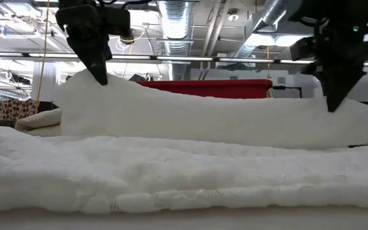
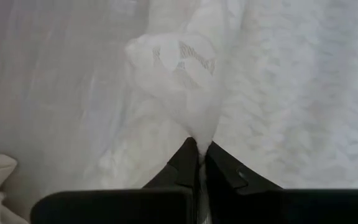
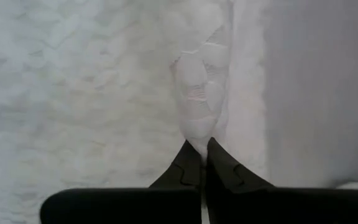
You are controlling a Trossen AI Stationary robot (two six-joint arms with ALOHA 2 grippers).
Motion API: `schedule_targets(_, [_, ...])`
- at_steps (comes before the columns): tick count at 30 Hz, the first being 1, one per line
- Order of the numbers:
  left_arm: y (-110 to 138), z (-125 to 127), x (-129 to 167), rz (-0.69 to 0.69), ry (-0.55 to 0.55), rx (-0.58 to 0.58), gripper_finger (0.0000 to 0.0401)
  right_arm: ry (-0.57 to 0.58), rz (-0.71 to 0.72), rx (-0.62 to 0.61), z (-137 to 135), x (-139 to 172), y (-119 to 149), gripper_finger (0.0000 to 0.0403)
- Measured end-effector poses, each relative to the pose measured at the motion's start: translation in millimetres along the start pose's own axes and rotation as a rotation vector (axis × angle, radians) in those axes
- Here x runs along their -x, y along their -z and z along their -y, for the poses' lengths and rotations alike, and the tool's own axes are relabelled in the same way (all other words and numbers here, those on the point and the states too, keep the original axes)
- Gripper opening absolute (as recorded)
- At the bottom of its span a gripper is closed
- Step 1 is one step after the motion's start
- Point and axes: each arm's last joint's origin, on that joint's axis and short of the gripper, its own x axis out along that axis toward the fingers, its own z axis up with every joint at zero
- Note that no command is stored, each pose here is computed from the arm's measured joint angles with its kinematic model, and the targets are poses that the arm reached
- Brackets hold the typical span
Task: Fold Laundry from Bin
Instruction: Fold the white shirt
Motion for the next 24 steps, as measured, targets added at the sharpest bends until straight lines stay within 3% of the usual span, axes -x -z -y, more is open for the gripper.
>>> schedule_targets(16, [21.8,9.3,-25.0,-0.026,0.020,0.053,0.0000,-0.012,0.024,0.043,-14.6,-9.4,3.0,0.0029])
schedule_targets(24, [24.8,16.7,-24.6,-0.012,-0.008,0.009,0.0000,-0.020,0.046,0.041,-15.0,-9.4,0.7,0.0032])
